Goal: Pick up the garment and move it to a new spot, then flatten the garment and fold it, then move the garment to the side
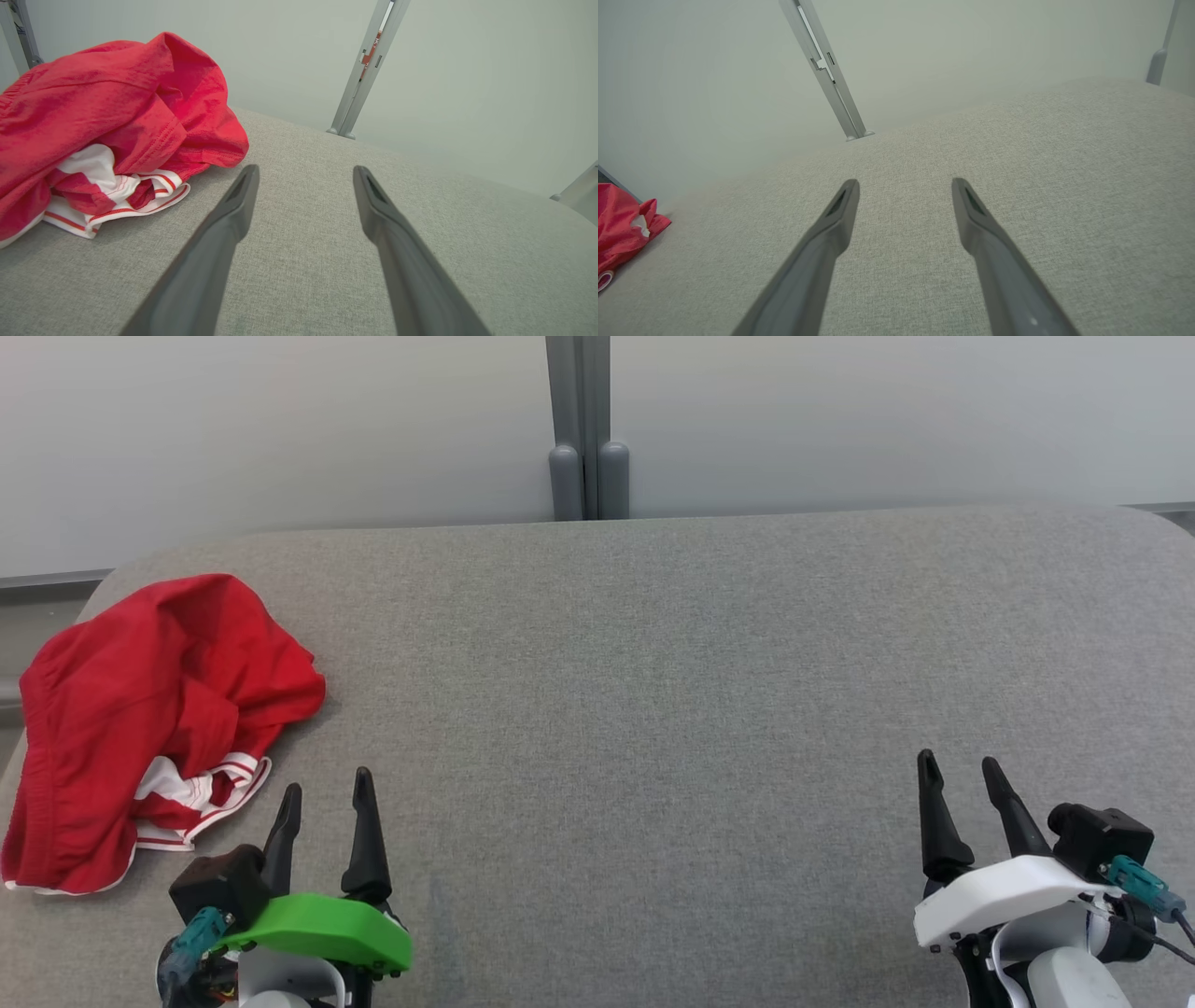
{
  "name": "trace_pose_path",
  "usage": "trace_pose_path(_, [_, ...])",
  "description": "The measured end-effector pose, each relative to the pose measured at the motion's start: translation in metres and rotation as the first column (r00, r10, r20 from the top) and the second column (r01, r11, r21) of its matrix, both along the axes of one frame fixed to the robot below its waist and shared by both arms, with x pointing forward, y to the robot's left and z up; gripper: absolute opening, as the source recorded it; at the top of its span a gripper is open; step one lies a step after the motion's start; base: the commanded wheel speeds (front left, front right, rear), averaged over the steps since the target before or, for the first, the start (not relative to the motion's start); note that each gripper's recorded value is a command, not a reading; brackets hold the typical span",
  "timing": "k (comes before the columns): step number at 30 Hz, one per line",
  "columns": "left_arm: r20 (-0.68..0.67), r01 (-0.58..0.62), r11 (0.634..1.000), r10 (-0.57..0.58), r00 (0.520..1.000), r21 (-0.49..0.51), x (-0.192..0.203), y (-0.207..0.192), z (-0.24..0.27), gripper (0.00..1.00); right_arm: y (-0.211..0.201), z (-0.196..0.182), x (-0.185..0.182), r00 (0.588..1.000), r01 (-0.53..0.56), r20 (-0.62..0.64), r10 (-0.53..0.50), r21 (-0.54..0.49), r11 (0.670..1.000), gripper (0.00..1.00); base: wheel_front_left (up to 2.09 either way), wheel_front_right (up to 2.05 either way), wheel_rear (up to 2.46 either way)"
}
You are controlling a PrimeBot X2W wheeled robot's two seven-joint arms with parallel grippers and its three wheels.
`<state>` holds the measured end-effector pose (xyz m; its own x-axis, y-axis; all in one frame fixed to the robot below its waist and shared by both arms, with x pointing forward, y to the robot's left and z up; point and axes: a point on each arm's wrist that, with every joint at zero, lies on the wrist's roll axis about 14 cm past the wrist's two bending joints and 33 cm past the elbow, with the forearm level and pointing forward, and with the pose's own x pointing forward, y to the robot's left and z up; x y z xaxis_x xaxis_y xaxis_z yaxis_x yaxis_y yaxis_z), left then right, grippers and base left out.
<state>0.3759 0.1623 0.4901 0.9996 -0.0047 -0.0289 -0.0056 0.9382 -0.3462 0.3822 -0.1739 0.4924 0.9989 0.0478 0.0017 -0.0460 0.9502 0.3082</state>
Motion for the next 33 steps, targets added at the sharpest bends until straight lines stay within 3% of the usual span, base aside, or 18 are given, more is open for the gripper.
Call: trace_pose_path(33, [0.044,0.029,0.974,-0.039,0.998,0.224,-0.006,-0.006,0.001,1.0,0.015,0.007,-0.001,0.996,-0.058,0.057,0.072,-0.23,0.971,1.0,0.0,0.0,0.0])
